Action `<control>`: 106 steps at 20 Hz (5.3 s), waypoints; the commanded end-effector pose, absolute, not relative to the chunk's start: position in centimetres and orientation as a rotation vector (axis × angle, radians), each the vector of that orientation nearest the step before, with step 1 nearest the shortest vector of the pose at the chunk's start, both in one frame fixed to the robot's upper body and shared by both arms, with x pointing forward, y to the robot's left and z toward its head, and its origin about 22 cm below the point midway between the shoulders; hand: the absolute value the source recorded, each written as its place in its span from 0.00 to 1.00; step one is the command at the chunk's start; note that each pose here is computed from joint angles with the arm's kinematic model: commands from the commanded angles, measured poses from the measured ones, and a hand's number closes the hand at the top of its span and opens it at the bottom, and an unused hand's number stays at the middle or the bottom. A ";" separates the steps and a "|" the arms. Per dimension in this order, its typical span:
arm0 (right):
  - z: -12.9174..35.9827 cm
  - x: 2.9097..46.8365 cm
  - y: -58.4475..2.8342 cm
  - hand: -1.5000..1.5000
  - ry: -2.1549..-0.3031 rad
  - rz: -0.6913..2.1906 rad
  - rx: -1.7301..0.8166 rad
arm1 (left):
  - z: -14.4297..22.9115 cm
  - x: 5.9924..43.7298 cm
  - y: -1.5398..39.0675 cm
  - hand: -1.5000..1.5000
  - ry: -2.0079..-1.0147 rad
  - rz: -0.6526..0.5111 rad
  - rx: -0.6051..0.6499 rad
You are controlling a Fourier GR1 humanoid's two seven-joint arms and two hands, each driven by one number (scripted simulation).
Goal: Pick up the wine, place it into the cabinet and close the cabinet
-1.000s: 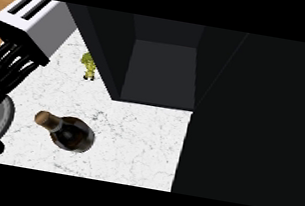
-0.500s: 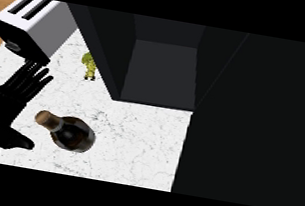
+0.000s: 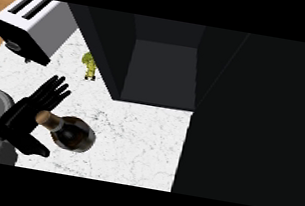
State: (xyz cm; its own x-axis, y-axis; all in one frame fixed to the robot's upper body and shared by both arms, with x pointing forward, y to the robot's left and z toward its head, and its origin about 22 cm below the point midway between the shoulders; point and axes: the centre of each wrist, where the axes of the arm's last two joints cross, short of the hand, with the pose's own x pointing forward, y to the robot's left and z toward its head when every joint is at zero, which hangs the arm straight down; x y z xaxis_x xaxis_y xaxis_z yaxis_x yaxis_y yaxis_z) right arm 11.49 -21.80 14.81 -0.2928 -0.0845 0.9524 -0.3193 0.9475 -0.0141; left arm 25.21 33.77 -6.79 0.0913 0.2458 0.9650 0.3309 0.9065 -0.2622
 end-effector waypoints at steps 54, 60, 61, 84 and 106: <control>15.5 9.6 -21.9 0.00 -1.875 0.220 0.342 | -10.6 26.7 27.5 1.00 -1.748 -0.098 0.036; 16.4 8.8 -21.9 0.00 -1.880 0.225 0.341 | -8.7 27.4 23.9 1.00 -1.715 -0.095 0.032; 15.8 9.6 -22.3 0.00 -1.863 0.225 0.348 | -7.1 28.9 22.7 1.00 -1.715 -0.103 0.012; 15.1 10.0 -22.9 0.00 -1.877 0.210 0.356 | -1.2 33.2 13.3 1.00 -1.672 -0.242 0.122; 14.6 10.5 -21.8 0.00 -1.890 0.266 0.439 | -2.6 32.9 12.2 1.00 -1.535 -0.260 0.448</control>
State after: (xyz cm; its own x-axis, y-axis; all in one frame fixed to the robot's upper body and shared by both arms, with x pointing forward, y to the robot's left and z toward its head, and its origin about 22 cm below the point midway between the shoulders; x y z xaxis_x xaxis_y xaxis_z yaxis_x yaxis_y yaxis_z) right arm 11.37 -21.74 13.44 -0.2972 -0.1123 0.9482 -0.3917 0.9200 -0.0138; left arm 28.91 17.91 -4.54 0.0170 -0.4280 0.9036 -0.2874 0.8635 0.4144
